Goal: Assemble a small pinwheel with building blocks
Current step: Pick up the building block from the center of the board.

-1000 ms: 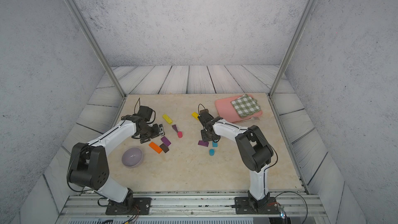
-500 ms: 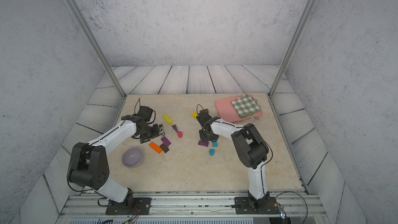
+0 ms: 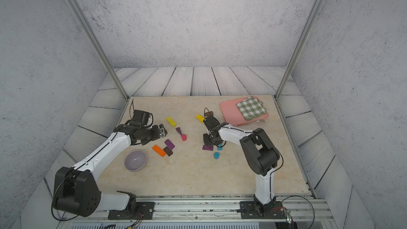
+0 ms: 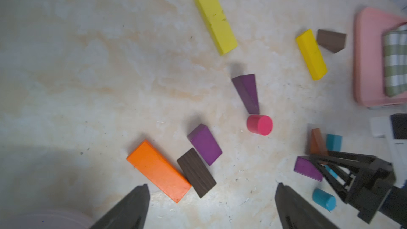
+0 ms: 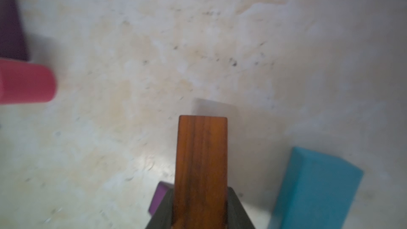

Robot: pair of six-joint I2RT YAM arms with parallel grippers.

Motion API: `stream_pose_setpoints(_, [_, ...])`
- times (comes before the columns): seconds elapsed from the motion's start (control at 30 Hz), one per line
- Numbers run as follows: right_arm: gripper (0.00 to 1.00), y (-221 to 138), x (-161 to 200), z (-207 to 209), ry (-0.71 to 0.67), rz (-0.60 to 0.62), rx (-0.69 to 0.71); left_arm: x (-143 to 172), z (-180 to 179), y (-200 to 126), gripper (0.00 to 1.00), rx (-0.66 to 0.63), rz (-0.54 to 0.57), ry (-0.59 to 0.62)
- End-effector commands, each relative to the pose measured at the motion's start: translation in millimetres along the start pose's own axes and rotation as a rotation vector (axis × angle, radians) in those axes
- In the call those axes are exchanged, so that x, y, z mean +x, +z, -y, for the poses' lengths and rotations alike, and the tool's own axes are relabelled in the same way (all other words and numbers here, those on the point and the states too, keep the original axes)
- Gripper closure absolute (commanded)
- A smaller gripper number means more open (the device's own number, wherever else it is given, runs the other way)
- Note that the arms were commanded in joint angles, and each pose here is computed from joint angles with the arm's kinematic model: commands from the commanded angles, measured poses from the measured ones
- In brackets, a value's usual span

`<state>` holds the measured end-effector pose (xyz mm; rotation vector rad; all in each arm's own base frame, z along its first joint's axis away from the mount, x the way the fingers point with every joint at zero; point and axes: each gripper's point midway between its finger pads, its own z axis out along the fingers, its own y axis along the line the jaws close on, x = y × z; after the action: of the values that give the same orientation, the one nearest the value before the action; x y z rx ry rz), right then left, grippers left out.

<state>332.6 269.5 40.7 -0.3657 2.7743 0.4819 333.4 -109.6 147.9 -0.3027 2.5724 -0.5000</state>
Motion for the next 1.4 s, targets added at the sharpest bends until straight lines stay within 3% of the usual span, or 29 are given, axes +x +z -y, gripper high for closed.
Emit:
stream_pose_setpoints(0.0, [0.9, -47.2, -21.9, -63.2, -0.023, 0.109, -0.329, -9.2, 24.7, -9.2, 0.04, 0.119, 0.048, -0.003])
stream_pose_setpoints(0.1, [0.91, -63.0, -19.6, -88.1, -0.004, 0.136, -0.497, -6.1, 35.5, -12.4, 0.04, 0.12, 0.03, -0.005])
stream_pose_setpoints(0.3, [0.91, -83.1, -19.6, -107.7, -0.052, 0.236, -0.563, 9.6, 70.6, -7.4, 0.04, 0.124, -0.072, -0.069])
stream_pose_setpoints(0.43, [0.9, -88.6, -23.5, -122.1, -0.101, 0.31, -0.603, 13.6, 104.9, -3.0, 0.12, 0.165, -0.078, -0.082])
stream_pose_setpoints(0.67, [0.9, -95.0, -31.5, -138.4, -0.11, 0.393, -0.693, 31.8, 135.5, 12.1, 0.29, 0.189, -0.149, -0.066])
stream_pose_setpoints(0.8, [0.9, -99.4, -37.9, -139.5, -0.09, 0.434, -0.713, 39.0, 140.6, 19.2, 0.44, 0.224, -0.161, -0.102])
stream_pose_setpoints(1.1, [0.9, -100.3, -32.0, -141.7, -0.104, 0.44, -0.748, 38.4, 145.8, 21.4, 0.65, 0.245, -0.159, -0.116])
stream_pose_setpoints(1.37, [0.86, -94.4, -27.2, -133.2, -0.117, 0.429, -0.694, 43.5, 149.5, 25.9, 0.83, 0.268, -0.186, -0.104])
